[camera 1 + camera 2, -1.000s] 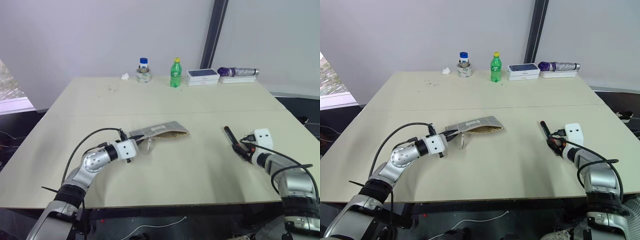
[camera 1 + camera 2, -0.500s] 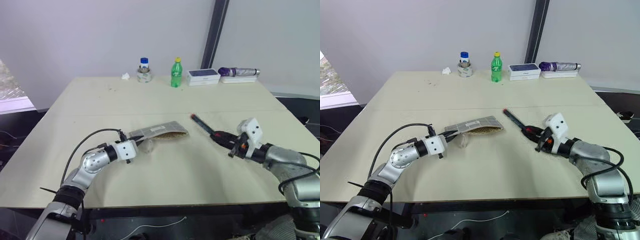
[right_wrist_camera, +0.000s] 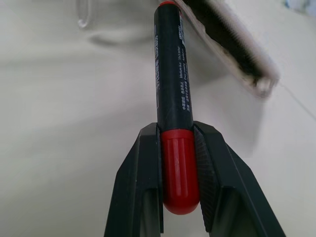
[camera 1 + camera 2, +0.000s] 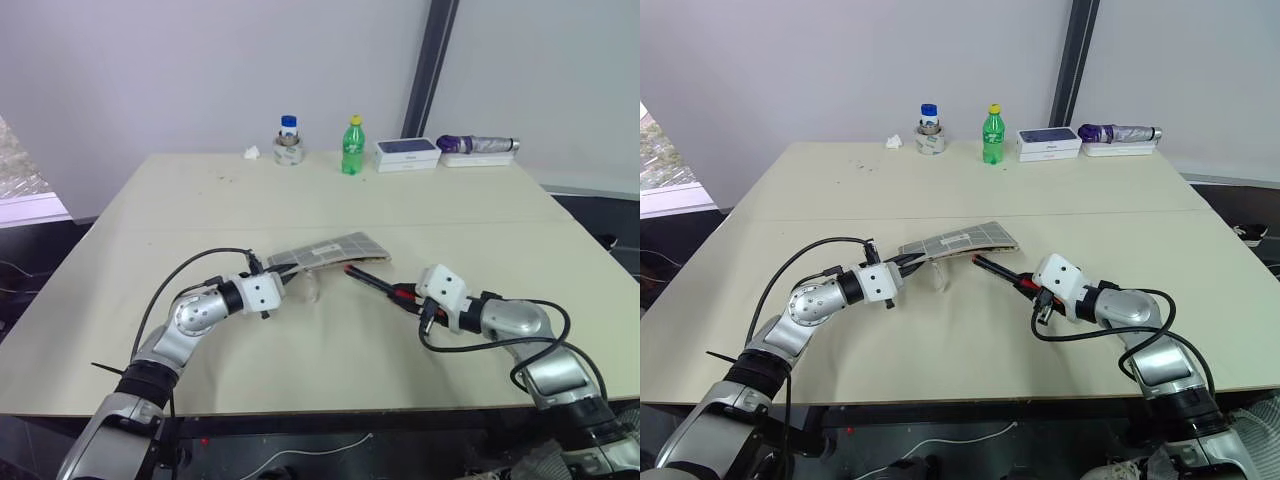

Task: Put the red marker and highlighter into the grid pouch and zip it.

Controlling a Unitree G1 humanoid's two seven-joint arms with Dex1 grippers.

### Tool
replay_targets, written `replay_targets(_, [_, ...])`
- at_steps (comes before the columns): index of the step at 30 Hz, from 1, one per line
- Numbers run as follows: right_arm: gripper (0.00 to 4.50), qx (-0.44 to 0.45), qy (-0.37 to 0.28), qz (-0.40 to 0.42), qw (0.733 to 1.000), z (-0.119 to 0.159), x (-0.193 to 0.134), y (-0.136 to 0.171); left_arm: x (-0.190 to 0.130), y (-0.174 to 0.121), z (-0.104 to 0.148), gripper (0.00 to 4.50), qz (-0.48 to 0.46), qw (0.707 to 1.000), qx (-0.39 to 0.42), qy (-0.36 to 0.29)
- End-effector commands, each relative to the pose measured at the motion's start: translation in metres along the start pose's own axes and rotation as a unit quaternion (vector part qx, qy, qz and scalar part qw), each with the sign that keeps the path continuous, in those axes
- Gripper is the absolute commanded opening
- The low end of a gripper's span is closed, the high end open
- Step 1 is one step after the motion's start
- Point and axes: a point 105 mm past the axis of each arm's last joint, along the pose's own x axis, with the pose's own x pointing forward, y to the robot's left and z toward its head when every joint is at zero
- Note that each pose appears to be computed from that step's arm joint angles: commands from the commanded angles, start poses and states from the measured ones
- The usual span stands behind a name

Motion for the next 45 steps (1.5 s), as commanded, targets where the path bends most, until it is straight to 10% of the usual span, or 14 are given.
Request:
replay_targets(1, [0.34, -0.011, -0.025, 0.006, 1.000, 0.009, -0.008, -0.003, -0.001, 0.008, 0.009, 0.00, 0.011, 1.000, 0.017, -0.015])
replay_targets(35, [0.34, -0.014, -0.003, -0.031, 0.999, 0.005, -0.005, -0.030, 0.001, 0.003, 0.008, 0.00, 0.008, 1.000, 0.009, -0.014])
replay_targets(45, [0.34, -0.198, 0.038, 0.000, 0.979, 0.029, 0.047, -0.017, 0.005, -0.001, 0.017, 0.00, -0.001, 0.999, 0.006, -0.032])
